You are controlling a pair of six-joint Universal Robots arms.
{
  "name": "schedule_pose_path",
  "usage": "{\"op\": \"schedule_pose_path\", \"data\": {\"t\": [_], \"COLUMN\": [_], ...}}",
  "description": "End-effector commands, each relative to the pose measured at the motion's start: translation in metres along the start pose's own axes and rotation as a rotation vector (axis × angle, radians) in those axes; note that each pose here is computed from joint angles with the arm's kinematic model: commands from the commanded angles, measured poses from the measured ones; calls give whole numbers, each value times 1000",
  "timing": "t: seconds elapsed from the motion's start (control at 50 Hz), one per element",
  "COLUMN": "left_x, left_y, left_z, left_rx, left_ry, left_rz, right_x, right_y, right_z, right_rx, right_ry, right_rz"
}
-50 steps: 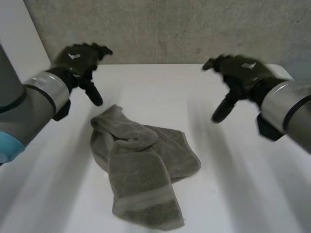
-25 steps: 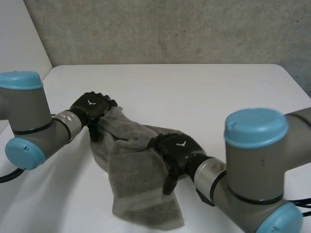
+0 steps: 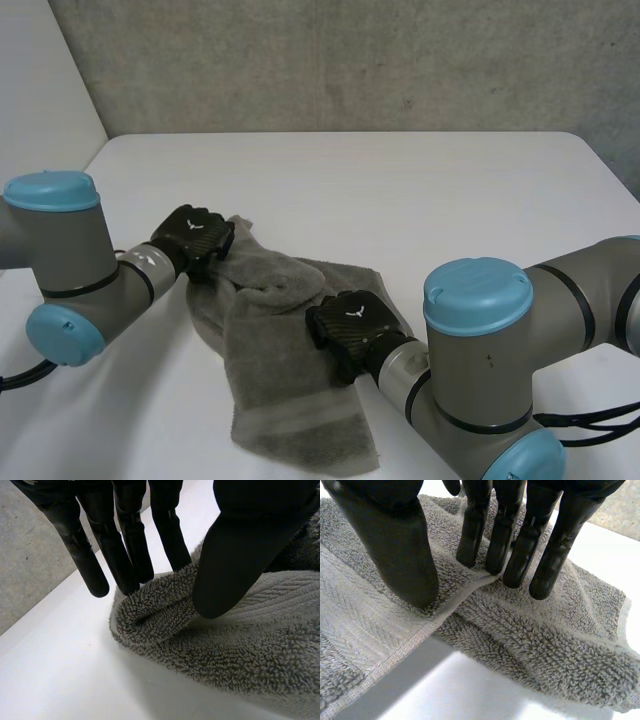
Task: Fold the laundry
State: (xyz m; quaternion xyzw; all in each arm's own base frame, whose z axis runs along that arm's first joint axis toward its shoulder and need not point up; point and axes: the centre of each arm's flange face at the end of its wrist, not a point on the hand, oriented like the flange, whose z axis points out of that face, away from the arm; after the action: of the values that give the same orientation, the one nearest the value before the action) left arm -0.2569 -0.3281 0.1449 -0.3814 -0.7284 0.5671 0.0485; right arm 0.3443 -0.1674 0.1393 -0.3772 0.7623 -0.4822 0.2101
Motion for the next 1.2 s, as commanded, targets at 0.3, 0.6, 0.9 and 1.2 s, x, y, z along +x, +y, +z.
{"op": "schedule_pose_path", "data": {"t": [0.3,0.6,0.9,1.2], "left_x": [-8,-50,56,52], "left_y": [-29,-150,-26,-52], "left_z": [1,-107,-135,-135], "left_rx": [118,508,129,196], "left_ry": [-59,-256,-43,-9], "left_rz": [8,-570,-557,-306], "right_x": [38,95,79,115], "right_y": [-61,-230,-68,-81], "right_z": [-8,-68,-64,-48], "right_rx": [176,619,-161,40], "right_ry": [115,347,-51,199], "right_rz": [-144,-498,-874,-634]}}
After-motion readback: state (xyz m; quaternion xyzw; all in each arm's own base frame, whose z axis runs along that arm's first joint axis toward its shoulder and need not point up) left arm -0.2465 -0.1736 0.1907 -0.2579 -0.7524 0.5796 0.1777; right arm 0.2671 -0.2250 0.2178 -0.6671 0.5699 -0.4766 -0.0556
